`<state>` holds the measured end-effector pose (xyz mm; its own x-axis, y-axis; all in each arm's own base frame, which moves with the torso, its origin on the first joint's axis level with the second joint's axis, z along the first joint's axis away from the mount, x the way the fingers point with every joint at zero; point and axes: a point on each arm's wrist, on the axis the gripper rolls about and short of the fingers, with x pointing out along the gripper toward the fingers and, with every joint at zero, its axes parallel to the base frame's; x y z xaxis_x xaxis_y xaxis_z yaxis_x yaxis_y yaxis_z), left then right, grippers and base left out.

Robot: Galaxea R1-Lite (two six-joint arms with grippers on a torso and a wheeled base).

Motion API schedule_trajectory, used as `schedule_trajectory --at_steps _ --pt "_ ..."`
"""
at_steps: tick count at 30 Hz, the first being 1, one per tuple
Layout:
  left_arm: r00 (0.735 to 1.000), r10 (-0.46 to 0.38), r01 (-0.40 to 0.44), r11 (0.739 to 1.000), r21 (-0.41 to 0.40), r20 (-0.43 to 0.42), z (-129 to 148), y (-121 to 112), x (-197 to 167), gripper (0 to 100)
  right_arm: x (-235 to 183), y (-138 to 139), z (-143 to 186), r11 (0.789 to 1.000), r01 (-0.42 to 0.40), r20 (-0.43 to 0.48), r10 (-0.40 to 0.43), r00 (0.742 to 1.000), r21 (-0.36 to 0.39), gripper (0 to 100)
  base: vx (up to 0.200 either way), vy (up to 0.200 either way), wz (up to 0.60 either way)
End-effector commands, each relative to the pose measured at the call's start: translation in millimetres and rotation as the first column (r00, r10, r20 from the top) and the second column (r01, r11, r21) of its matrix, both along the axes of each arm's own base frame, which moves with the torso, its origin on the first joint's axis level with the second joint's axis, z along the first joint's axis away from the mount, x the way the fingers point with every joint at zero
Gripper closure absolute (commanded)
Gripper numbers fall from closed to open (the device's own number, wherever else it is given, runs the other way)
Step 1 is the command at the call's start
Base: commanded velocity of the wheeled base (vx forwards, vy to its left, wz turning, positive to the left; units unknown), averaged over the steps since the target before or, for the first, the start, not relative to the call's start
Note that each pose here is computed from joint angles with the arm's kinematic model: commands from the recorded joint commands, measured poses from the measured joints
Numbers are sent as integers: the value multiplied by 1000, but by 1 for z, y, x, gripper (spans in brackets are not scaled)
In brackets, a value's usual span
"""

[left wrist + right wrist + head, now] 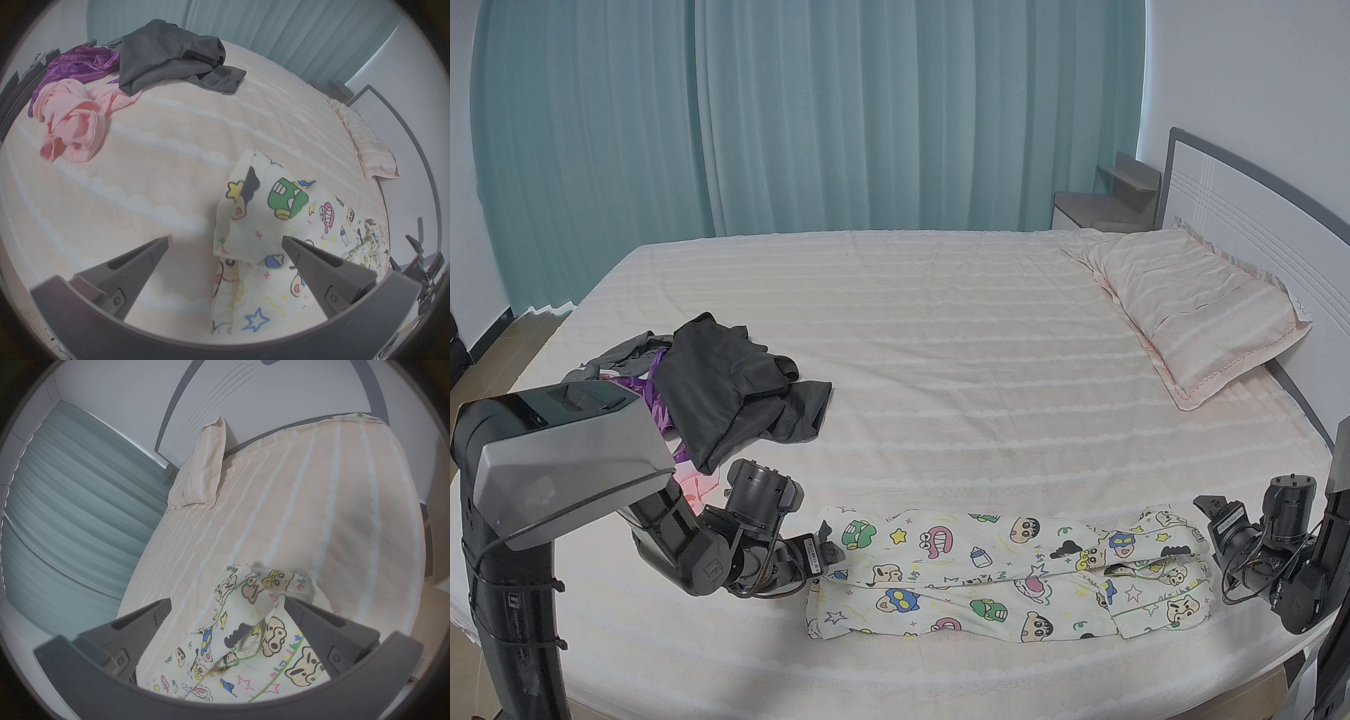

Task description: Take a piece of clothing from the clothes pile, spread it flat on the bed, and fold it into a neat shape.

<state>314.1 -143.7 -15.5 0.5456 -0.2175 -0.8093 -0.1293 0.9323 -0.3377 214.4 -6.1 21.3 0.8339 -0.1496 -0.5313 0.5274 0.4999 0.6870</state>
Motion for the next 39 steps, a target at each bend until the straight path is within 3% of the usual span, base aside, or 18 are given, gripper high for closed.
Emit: schedule_trajectory --at_steps 1,4,12,17,21,27,28,39 --pt "1000 -6 6 1000 0 10 -17 -2 5 0 -4 3 0 1000 -16 -14 16 1000 4 0 0 0 0" --pt "998 -27 28 999 -26 59 -17 -6 9 0 -4 3 0 1000 -16 -14 16 1000 4 0 0 0 0" --pt "985 -146 143 989 43 91 -27 -10 14 0 -3 2 2 1000 -16 8 16 1000 4 0 0 0 0" --pt "971 -206 204 979 29 125 -23 -26 17 0 -3 3 1 1000 -17 5 17 1000 4 0 0 0 0" --pt "965 -229 228 973 27 126 -23 -35 16 0 -3 3 1 1000 -18 6 17 1000 4 0 0 0 0" --pt "966 -254 251 967 52 54 -31 -44 16 0 -3 2 1 1000 -13 8 13 1000 2 0 0 0 0" --pt "965 -255 253 966 53 52 -30 -45 17 100 -3 2 1 1000 -13 8 13 1000 0 0 0 0 0" --pt "967 -251 249 967 51 50 -30 -45 16 100 -3 2 2 1000 -13 13 13 1000 4 0 0 0 0"
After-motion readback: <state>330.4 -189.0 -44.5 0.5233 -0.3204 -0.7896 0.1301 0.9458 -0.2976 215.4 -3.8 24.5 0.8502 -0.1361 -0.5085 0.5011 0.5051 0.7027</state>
